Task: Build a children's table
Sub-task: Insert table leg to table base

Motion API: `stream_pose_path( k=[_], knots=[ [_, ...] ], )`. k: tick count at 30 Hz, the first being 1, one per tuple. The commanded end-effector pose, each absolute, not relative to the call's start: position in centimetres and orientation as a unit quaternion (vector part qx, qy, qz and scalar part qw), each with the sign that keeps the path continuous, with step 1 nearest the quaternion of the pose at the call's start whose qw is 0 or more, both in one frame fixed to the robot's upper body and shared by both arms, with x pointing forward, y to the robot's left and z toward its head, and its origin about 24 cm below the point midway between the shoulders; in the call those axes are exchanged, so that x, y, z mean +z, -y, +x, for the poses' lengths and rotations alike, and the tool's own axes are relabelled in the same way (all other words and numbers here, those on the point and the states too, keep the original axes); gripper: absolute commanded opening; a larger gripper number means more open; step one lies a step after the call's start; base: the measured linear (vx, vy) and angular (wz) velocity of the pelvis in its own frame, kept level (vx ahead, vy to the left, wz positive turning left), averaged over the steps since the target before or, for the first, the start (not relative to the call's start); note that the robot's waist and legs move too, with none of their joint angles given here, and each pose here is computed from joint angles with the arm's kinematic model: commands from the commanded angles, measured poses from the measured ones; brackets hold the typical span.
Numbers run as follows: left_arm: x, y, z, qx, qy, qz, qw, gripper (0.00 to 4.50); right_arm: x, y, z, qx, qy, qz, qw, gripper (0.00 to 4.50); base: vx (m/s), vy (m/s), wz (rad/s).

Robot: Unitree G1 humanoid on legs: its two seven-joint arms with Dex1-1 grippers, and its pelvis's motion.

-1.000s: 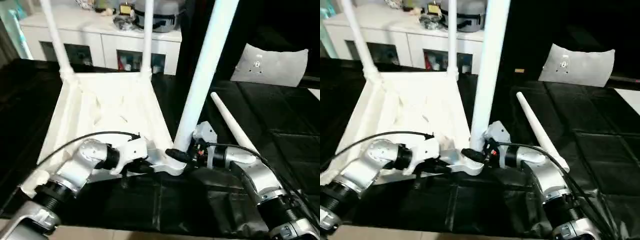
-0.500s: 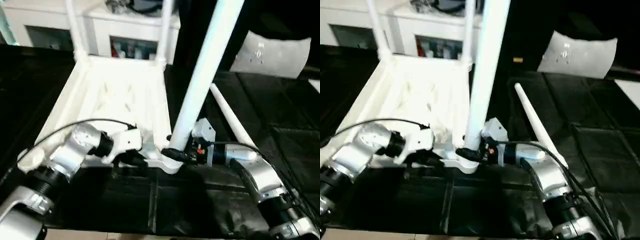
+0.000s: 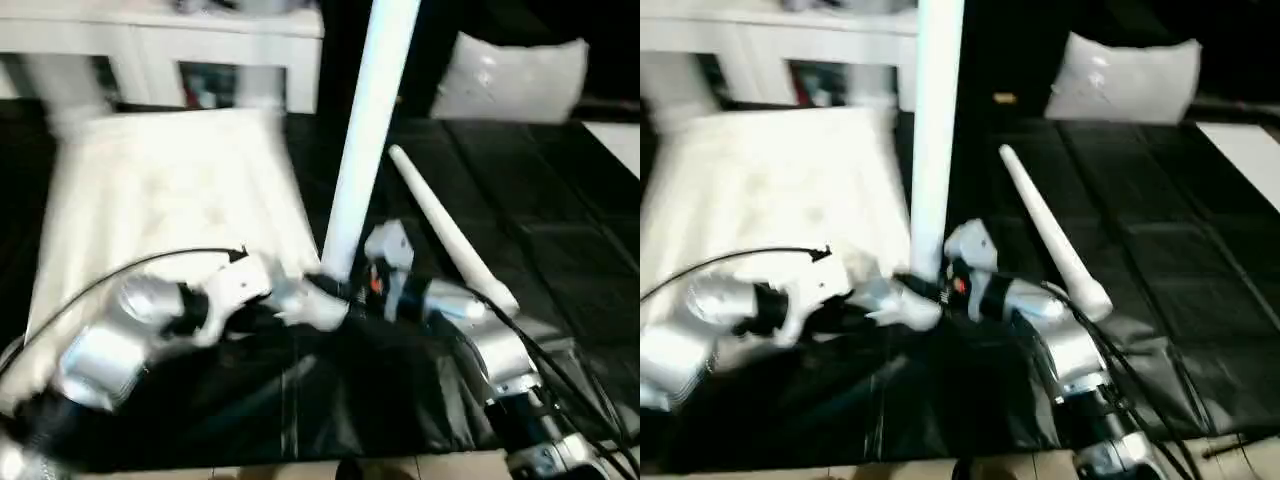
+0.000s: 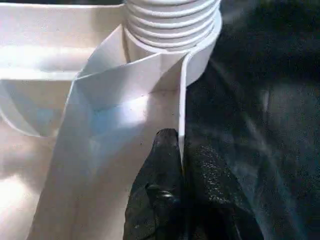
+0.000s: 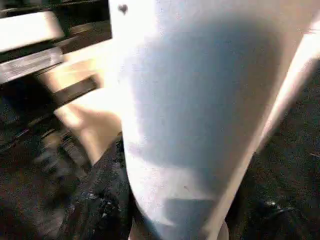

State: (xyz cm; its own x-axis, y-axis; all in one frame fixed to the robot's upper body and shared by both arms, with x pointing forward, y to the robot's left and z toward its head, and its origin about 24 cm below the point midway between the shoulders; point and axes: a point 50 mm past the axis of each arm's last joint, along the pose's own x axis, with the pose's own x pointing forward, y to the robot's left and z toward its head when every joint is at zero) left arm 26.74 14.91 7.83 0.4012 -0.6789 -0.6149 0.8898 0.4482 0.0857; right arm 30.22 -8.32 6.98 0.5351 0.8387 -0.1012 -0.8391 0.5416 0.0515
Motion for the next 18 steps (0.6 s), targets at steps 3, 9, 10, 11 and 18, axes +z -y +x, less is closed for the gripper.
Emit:
stream_pose_path(
  k=[3, 9, 10, 11, 18],
  knots=[
    [10.4, -10.9, 26.4, -0.485, -0.201, 0.184, 0.831, 0.0, 2.2, 10.0, 30.4, 0.39, -0.195, -0.007, 0.9, 1.91, 0.0, 0.0, 0.0],
    [11.1, -9.8, 27.1, -0.46, -0.2, 0.19, 0.844, 0.0, 2.4, 9.9, 30.7, 0.387, -0.193, -0.011, 0.901, 1.91, 0.0, 0.0, 0.0],
    [11.0, -9.9, 27.1, -0.456, -0.203, 0.191, 0.845, 0.0, 2.4, 10.0, 30.7, 0.386, -0.193, -0.011, 0.902, 1.91, 0.0, 0.0, 0.0],
    [11.0, -9.9, 27.1, -0.453, -0.205, 0.191, 0.846, 0.0, 2.4, 10.0, 30.7, 0.386, -0.194, -0.01, 0.902, 1.91, 0.0, 0.0, 0.0],
    [10.8, -10.4, 27.5, -0.43, -0.217, 0.202, 0.853, 0.0, 2.2, 10.0, 30.4, 0.386, -0.193, -0.007, 0.902, 1.91, 0.0, 0.0, 0.0]
  ],
)
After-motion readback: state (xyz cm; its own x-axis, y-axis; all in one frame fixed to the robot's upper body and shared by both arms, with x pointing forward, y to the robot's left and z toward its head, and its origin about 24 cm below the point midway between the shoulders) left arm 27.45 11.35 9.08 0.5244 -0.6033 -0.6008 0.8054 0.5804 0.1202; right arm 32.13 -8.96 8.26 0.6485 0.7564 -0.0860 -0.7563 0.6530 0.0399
